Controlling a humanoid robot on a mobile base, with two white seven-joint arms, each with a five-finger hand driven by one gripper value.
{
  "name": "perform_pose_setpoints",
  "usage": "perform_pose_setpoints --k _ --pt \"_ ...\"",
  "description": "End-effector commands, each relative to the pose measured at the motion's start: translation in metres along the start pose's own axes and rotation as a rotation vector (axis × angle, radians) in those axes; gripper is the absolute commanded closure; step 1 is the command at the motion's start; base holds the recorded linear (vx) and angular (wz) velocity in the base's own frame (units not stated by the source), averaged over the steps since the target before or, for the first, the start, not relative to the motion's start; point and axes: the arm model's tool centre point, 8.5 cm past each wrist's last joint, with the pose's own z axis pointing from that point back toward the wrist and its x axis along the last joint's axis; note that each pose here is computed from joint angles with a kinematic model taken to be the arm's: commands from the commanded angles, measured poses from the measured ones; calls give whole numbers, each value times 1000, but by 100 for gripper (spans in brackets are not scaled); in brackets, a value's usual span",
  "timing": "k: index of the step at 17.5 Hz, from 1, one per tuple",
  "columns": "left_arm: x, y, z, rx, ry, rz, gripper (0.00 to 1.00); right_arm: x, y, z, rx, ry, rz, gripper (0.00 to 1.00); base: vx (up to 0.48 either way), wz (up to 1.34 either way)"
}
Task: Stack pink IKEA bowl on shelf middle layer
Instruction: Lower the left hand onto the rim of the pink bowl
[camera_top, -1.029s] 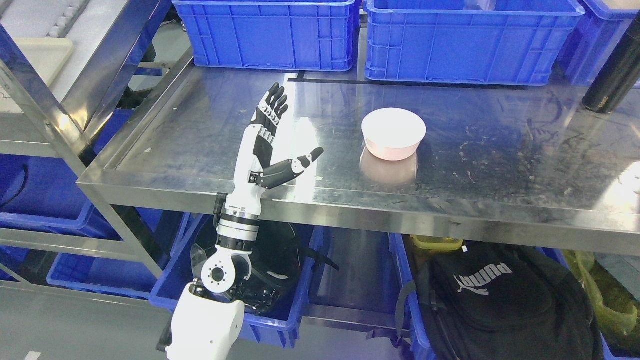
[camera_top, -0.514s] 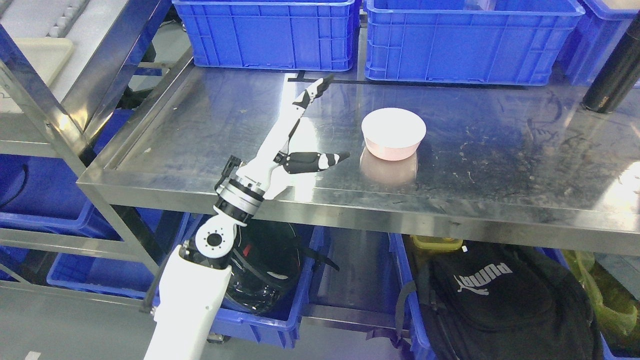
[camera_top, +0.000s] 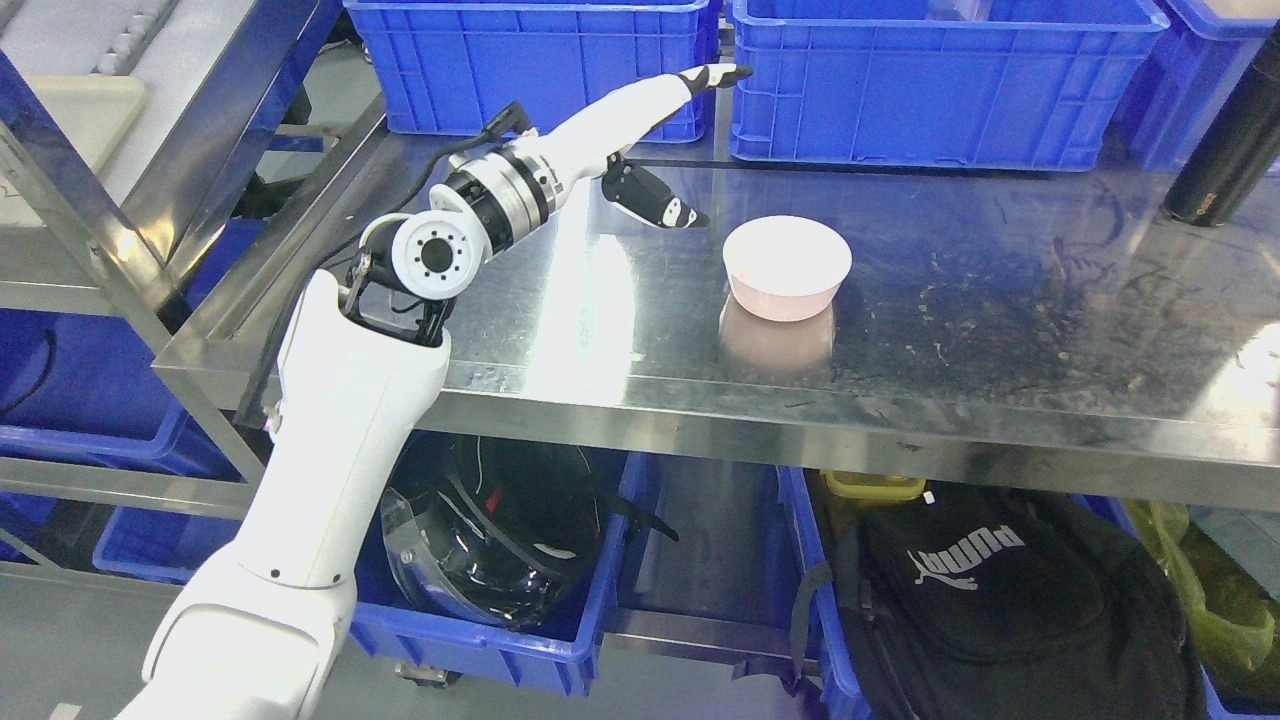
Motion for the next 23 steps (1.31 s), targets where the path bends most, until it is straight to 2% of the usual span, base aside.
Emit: perform_pose_setpoints --k 1,5,7,9,13,16,19,23 --pt "30 -34 -22 -214 7 -257 0 -10 -10 0 -16 8 2 0 0 0" --pt "67 -56 -36 -295 -90 -203 0 -10 -10 0 -16 8 2 0 0 0" --pt "73 -65 -39 -326 -96 -205 3 -10 -10 0 -16 8 2 0 0 0" --pt "65 -80 -37 -423 -49 -245 9 -10 -10 0 -16 8 2 0 0 0" --pt "47 -81 -40 -476 86 -338 9 -10 -10 0 -16 8 2 0 0 0" --pt "46 -80 -56 -479 100 -373 9 -10 -10 0 -16 8 2 0 0 0" --pt "23 -79 -65 -493 152 -351 9 -10 -10 0 -16 8 2 0 0 0" --pt "5 -86 -73 -491 145 -362 9 -10 -10 0 -16 8 2 0 0 0"
